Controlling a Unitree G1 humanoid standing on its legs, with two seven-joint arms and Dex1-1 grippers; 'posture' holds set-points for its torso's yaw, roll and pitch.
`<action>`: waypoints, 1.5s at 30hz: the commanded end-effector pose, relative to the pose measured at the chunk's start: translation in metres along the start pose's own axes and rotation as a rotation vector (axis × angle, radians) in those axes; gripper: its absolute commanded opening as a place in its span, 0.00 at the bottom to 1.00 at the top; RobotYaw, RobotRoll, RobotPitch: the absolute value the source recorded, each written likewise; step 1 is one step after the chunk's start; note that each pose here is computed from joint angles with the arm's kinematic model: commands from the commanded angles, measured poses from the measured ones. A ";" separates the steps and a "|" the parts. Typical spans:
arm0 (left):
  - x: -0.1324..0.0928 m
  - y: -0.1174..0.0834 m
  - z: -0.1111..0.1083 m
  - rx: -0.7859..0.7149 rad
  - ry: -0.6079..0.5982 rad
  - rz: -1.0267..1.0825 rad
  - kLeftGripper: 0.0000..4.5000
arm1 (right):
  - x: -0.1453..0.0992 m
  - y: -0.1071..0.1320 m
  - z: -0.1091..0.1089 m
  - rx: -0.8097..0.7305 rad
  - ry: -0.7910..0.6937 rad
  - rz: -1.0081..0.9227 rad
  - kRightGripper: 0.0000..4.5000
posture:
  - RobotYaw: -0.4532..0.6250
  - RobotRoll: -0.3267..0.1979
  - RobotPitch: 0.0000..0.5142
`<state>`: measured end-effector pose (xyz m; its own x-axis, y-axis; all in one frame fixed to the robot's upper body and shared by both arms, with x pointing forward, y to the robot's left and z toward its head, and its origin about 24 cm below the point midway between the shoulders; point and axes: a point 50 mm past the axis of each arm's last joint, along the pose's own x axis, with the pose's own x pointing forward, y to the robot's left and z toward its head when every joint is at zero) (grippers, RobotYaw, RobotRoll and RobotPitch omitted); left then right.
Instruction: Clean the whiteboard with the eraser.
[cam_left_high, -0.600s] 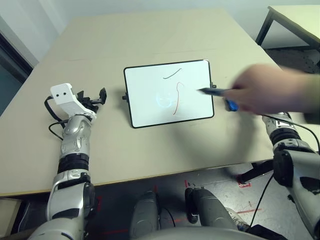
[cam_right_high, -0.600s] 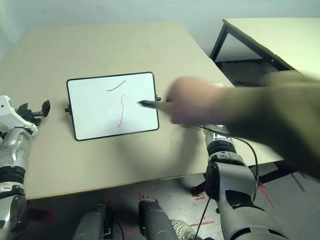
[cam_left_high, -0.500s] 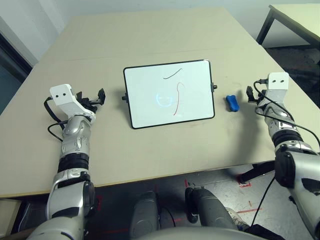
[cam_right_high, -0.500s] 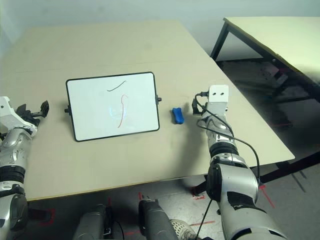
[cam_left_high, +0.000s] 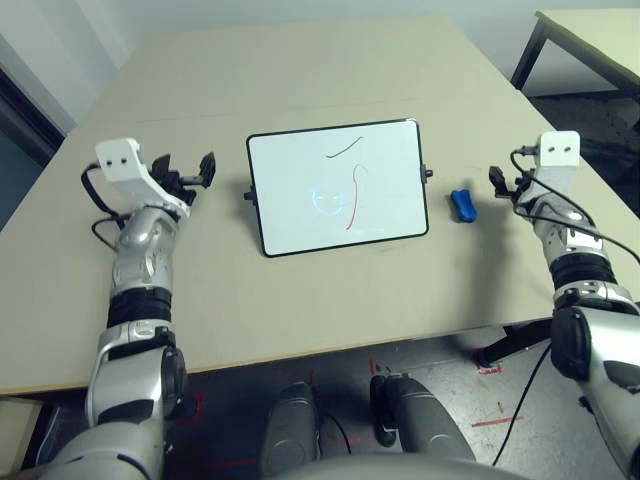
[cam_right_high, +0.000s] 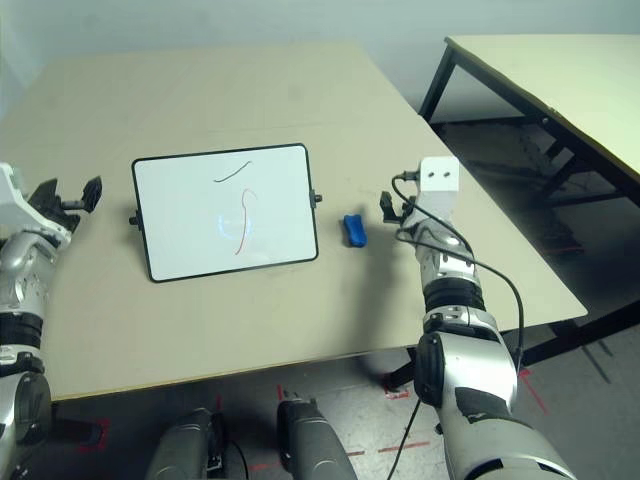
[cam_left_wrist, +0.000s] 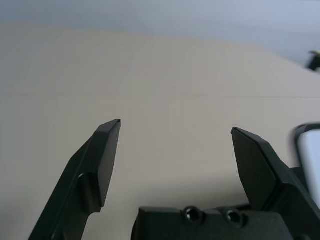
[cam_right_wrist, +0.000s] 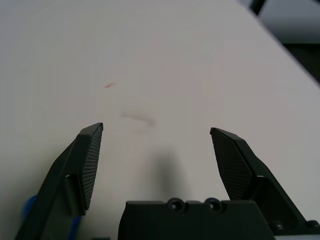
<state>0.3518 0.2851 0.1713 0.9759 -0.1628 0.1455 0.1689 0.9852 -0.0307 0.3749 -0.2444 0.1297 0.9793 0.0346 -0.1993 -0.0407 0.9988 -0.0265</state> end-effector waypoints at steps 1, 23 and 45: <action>0.006 -0.018 0.013 0.002 0.045 -0.192 1.00 | -0.007 0.018 -0.008 -0.007 0.096 0.072 0.99 | 0.29 0.62 0.13; 0.020 -0.096 0.012 0.033 0.181 -0.644 1.00 | -0.022 0.035 -0.036 0.005 0.349 0.066 0.57 | 0.31 0.62 0.14; -0.007 -0.086 0.004 0.067 0.243 -0.604 1.00 | -0.036 0.111 0.087 -0.137 -0.002 0.452 0.12 | 0.34 0.62 0.18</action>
<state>0.3326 0.1986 0.1734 0.7112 -0.6942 -0.1103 0.7012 0.7118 0.0408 0.3575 -0.1486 0.2113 0.8950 0.3862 -0.2232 -0.4084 0.9108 -0.0614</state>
